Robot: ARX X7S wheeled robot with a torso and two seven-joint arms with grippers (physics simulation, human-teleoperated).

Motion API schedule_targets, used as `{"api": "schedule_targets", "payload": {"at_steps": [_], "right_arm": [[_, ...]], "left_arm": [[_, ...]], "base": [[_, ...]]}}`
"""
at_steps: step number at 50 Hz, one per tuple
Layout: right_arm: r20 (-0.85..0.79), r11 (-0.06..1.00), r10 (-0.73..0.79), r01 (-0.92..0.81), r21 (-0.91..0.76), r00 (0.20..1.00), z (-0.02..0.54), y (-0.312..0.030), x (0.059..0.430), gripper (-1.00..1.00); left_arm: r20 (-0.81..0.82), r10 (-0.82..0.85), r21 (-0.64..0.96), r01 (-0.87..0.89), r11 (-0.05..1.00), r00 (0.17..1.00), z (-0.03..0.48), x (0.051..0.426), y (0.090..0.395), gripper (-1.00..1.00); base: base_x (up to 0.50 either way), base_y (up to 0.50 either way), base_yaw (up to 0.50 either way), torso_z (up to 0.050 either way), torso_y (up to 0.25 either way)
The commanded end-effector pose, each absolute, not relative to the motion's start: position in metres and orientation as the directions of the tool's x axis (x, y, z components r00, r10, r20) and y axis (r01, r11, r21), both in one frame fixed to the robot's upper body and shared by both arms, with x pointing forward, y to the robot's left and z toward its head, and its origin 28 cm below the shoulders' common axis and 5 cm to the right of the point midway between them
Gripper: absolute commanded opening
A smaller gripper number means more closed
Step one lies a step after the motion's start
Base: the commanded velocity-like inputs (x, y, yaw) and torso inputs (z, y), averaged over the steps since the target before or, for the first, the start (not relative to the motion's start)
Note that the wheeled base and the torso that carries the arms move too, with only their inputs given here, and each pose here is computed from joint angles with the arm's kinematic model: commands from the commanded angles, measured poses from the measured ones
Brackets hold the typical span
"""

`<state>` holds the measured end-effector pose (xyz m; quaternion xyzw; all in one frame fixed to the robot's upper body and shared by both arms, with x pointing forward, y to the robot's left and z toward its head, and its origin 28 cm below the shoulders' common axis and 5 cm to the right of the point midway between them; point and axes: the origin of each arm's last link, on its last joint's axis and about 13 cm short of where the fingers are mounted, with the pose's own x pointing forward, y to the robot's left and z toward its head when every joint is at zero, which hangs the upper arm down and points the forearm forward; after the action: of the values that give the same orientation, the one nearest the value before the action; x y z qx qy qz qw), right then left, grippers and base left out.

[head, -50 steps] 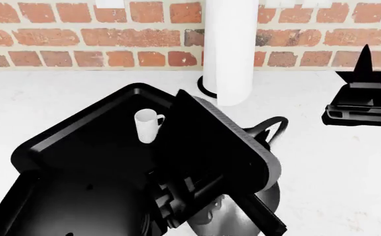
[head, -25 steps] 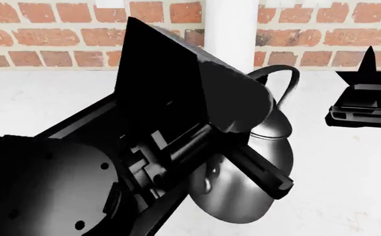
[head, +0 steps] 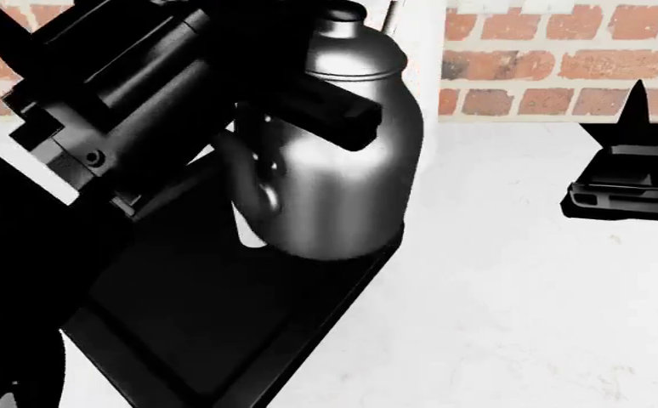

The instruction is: Pick the kettle from the counter and place it on the tray. Then pick the mug from the cabinet and place it on the tray. Then close the cabinet doors.

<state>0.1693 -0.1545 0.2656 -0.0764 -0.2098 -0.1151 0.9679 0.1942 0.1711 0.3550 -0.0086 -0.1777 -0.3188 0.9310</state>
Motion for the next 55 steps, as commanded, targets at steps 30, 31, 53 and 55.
{"api": "schedule_targets", "payload": {"at_steps": [30, 31, 53, 55], "right_arm": [[0.412, 0.965, -0.174, 0.238, -0.108, 0.895, 0.264, -0.148, 0.177, 1.0], [0.411, 0.965, -0.174, 0.237, -0.108, 0.895, 0.264, -0.148, 0.177, 1.0], [0.407, 0.967, -0.168, 0.231, -0.11, 0.898, 0.262, -0.145, 0.18, 1.0], [0.406, 0.967, -0.168, 0.231, -0.11, 0.899, 0.262, -0.145, 0.18, 1.0]], "left_arm": [[0.366, -0.351, 0.066, 0.353, 0.933, 0.862, 0.345, 0.187, 0.243, -1.0], [0.363, -0.35, 0.066, 0.351, 0.934, 0.864, 0.344, 0.187, 0.243, -1.0], [0.288, -0.317, 0.028, 0.323, 0.946, 0.904, 0.309, 0.197, 0.252, -1.0], [0.281, -0.314, 0.024, 0.321, 0.947, 0.907, 0.306, 0.198, 0.253, -1.0]], "base": [[0.0, 0.0, 0.0, 0.0, 0.001], [0.0, 0.0, 0.0, 0.0, 0.0], [0.0, 0.0, 0.0, 0.0, 0.001], [0.0, 0.0, 0.0, 0.0, 0.0]]}}
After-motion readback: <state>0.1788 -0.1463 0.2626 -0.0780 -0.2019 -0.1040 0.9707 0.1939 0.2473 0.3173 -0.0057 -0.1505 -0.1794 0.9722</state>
